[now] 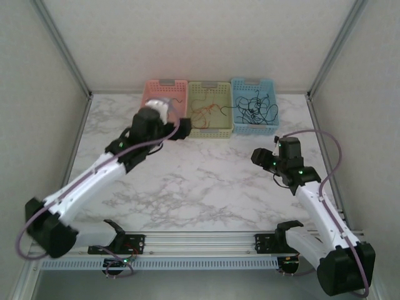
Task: Untangle the cables
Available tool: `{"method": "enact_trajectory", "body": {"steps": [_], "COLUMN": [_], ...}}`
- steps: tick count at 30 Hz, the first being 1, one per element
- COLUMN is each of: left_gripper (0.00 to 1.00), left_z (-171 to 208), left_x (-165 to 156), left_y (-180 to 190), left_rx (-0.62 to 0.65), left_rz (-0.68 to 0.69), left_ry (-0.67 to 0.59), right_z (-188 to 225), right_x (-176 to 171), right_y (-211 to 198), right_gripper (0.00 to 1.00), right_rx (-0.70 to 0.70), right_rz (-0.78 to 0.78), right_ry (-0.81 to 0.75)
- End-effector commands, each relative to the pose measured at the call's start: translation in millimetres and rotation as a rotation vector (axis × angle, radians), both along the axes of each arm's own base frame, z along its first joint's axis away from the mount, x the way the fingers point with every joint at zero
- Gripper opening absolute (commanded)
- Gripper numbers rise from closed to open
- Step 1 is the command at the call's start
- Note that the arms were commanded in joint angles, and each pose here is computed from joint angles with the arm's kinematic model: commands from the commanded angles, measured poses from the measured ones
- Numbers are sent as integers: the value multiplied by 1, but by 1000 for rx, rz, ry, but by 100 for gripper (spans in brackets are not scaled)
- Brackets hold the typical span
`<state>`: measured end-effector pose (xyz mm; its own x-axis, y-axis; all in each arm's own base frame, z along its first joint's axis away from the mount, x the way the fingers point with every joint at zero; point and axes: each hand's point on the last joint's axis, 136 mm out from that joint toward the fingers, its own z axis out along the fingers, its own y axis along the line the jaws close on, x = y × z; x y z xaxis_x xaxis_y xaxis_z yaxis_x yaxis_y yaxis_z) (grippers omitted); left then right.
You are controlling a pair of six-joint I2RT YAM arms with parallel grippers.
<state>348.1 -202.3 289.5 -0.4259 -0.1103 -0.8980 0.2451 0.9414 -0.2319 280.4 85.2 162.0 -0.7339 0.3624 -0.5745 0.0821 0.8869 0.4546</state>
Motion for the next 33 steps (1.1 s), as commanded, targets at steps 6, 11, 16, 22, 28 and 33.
{"method": "enact_trajectory", "body": {"steps": [6,11,16,22,28,33], "left_gripper": [100,100,99,99,97,100], "left_z": [-79,-104,-150,-159,-198,-197], "left_x": [-62,-46,-12,17,45,47], "left_y": [205,213,223,222,221,216], "left_rx": [242,292,282,256,200,192], "left_rz": [726,710,668,578,478,449], "left_ry": [-195,-169,-79,-135,-40,-42], "right_z": [-2,-18,-40,-45,-69,-75], "right_x": [23,28,50,83,109,109], "right_y": [-87,-110,-114,-108,-85,-92], "right_gripper": [77,76,75,74,70,92], "right_rx": [-412,-590,-691,-600,-584,-544], "right_rz": [-317,-373,-363,-346,-189,-199], "right_ry": [-306,-369,-400,-475,-496,-431]}}
